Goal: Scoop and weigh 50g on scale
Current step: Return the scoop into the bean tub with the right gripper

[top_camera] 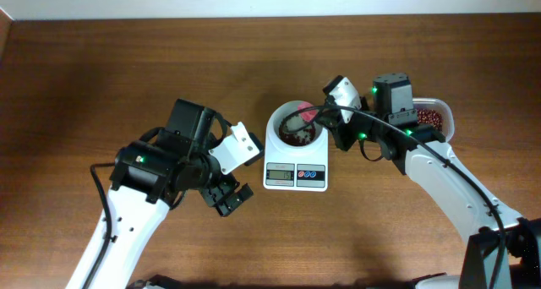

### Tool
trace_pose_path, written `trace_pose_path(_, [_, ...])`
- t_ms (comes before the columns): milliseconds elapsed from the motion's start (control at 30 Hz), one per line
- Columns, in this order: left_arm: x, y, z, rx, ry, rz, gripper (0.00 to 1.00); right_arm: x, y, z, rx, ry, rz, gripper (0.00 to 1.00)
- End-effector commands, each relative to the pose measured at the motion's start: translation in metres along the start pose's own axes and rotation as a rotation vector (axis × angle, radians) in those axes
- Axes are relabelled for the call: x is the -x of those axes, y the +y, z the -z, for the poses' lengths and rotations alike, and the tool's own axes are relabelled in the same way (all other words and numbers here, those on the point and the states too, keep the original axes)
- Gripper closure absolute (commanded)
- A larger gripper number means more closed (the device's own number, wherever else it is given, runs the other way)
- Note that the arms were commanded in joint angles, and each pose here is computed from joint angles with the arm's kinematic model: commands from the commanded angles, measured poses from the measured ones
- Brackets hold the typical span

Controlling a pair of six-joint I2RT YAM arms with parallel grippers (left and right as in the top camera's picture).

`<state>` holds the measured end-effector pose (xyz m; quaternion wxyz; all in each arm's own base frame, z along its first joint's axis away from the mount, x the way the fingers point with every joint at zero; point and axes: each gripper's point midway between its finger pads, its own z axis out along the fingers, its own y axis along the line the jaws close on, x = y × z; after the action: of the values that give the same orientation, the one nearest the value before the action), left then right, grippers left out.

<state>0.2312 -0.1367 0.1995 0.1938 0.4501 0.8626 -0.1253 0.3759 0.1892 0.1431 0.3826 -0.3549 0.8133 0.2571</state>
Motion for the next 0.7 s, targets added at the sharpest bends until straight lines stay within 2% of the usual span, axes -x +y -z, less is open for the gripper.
trace_pose_path(0, [0.001,-0.002,0.001,-0.008,-0.011,-0.014,0.01,0.014,-0.01,0.006,-0.071,-0.024,0.031,0.96])
trace_pose_path(233, [0.001,-0.002,0.001,-0.008,-0.011,-0.014,0.01,0.052,-0.013,0.036,-0.138,-0.147,0.049,0.96])
trace_pose_path(333, [0.001,-0.002,0.001,-0.008,-0.011,-0.014,0.01,0.053,-0.039,0.067,-0.269,-0.154,0.021,0.96])
trace_pose_path(467, [0.001,-0.002,0.001,-0.008,-0.011,-0.014,0.01,0.023,-0.085,0.105,-0.478,-0.073,-0.081,0.96])
trace_pose_path(533, [0.001,-0.002,0.001,-0.008,-0.011,-0.014,0.01,-0.004,-0.108,0.125,-0.589,0.006,-0.155,0.96])
trace_pose_path(667, [0.001,-0.002,0.001,-0.008,-0.011,-0.014,0.01,-0.039,-0.131,0.151,-0.724,0.113,-0.241,0.96])
